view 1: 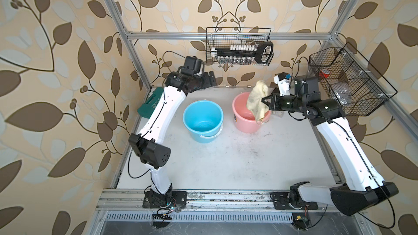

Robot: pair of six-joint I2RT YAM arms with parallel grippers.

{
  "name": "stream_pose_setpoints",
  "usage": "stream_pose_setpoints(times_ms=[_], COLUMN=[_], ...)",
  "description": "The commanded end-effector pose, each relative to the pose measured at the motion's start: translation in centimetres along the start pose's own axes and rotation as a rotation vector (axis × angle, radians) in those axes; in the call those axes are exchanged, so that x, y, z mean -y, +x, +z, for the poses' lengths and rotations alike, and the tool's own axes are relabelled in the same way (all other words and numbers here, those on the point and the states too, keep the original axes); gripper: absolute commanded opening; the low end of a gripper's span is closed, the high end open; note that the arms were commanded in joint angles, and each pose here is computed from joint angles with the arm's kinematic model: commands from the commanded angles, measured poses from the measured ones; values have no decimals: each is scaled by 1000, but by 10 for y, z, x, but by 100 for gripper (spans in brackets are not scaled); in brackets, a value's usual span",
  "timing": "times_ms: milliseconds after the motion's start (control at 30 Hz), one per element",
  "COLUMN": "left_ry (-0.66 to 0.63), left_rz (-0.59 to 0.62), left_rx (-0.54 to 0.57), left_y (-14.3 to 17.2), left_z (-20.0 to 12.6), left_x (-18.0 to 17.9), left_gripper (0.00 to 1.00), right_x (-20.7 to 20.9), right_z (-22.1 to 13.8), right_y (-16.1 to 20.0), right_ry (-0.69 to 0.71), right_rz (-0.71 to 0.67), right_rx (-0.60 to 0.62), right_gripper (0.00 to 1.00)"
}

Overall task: Wipe the inside of the bucket with a cloth
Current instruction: Place the bucket at the center of the board, then pick up the bucket from the center of the board.

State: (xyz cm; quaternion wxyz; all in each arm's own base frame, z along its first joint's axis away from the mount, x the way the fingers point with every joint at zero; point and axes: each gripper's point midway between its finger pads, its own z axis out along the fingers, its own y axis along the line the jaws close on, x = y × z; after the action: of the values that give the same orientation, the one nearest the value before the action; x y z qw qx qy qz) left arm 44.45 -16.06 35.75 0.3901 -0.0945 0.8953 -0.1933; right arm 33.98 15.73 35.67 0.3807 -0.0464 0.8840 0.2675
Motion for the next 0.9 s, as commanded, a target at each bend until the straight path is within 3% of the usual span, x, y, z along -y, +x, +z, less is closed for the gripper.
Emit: stream_pose_setpoints(times_ms=[0,200,433,600,767,867], left_ry=[-121,-225,-228,-225,-216,-232], left_rz=[-22,-83,-153,-158,-169,-165], left_rx=[-35,-61,-133,-210,-293,-323], left_y=[23,53,86,107,123,127], left_z=[-15,-37,-35,-15,7,11], left_x=[-40,-99,-137,-148,-152,-155], left_gripper=[99,99,98,89,73,70], right_x=[-25,-76,-100,-103,-99,-98], right_z=[17,55,83,96,104,107], right_y=[-4,6,13,18,23,24], right_ry=[-15,-32,-75,-95,-82,-77], right_rz=[-41,-165,-154,-124,-113,-111], right_rx=[-23,-89,-123,-147,-165,-169], right_gripper=[0,0,0,0,0,0])
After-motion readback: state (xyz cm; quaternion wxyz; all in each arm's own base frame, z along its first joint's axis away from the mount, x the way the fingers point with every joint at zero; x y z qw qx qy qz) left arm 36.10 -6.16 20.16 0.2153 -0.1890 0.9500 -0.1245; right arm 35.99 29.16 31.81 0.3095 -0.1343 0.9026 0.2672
